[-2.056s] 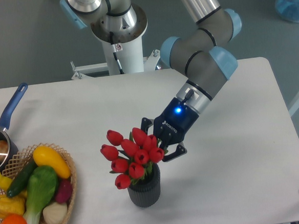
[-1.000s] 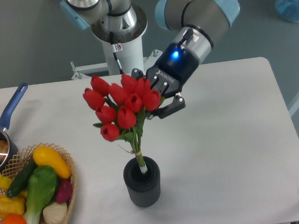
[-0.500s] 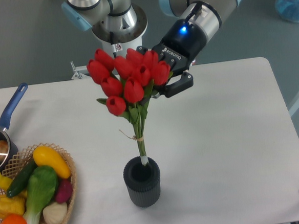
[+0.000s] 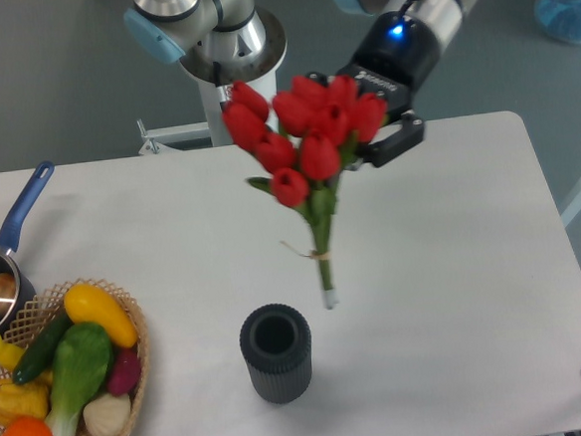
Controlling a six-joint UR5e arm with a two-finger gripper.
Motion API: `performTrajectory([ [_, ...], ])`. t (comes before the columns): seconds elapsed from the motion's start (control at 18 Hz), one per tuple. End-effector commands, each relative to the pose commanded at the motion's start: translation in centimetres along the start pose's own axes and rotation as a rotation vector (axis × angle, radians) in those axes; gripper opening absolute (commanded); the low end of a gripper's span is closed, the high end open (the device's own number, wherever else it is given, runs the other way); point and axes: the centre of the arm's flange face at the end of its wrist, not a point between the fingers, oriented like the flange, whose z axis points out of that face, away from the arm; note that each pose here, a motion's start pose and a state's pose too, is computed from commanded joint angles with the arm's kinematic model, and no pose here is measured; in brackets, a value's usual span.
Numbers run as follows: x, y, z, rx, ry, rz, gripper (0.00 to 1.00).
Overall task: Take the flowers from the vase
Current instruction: 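Carry the tulip bunch away from the vase and hold it aloft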
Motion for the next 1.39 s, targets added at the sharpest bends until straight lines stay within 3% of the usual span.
performTrajectory([
  [0.33,-3.2,5.2,0.3,-0.344,-0.157,-0.015,0.00],
  [0.61,-4.4,8.1,-0.2,-0.534,-0.230,-0.057,0.00],
  [1.06,-6.0,12.0,3.5,-0.780,-0.236,-0.048,0.00],
  [1.39,-5.7,12.5,7.5,-0.984,-0.181,-0.039,0.02],
])
